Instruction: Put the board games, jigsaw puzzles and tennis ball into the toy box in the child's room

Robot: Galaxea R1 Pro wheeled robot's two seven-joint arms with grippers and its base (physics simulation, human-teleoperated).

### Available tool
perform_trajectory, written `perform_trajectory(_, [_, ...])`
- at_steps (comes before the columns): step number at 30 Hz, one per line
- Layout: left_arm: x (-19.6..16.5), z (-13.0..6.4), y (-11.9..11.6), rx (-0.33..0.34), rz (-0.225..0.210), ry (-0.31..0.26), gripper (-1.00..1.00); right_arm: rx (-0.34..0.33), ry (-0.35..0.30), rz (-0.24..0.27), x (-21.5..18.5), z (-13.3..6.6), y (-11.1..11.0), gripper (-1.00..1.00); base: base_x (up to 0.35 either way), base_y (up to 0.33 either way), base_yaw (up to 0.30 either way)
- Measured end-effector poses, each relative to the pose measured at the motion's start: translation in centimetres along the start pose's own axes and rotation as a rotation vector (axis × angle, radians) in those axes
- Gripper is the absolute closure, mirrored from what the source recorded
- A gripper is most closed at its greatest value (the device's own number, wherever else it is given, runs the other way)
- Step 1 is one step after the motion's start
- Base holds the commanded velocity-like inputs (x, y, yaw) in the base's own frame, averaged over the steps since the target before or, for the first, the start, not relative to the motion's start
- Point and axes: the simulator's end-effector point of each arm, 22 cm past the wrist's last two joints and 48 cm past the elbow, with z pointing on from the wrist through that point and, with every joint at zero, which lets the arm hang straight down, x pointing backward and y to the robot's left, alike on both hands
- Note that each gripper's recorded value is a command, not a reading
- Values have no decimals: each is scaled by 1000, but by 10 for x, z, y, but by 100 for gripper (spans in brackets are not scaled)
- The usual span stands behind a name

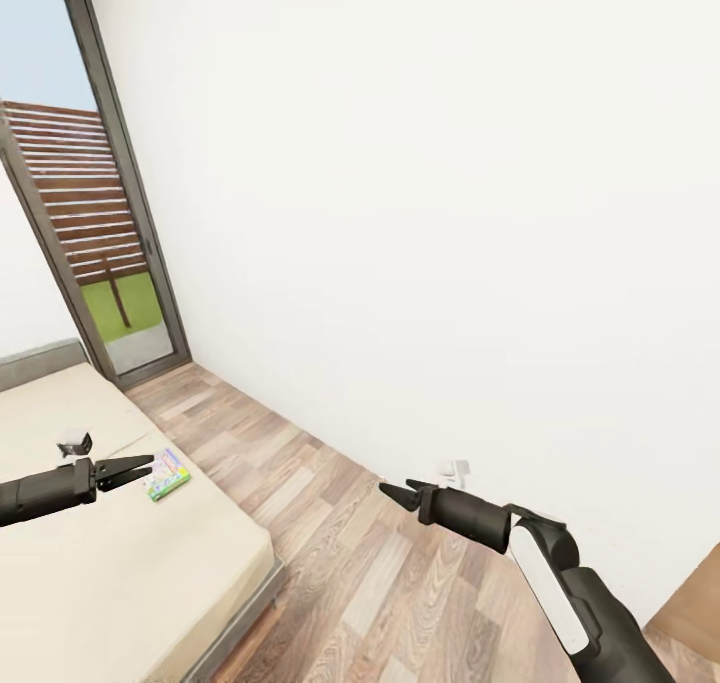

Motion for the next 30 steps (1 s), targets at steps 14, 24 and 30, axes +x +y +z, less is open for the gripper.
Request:
perform_trajectory(14, [0, 0, 0, -1, 0, -1, -100, 0, 1, -1, 0, 0, 0, -100, 0, 0, 292])
perform_trajectory(24, [0, 0, 0, -1, 0, 0, -100, -3, 0, 0, 0, 0, 1, -100, 0, 0, 292])
perform_trajectory(30, [-1, -1, 0, -1, 0, -5, -100, -3, 0, 1, 0, -1, 0, -100, 0, 0, 292])
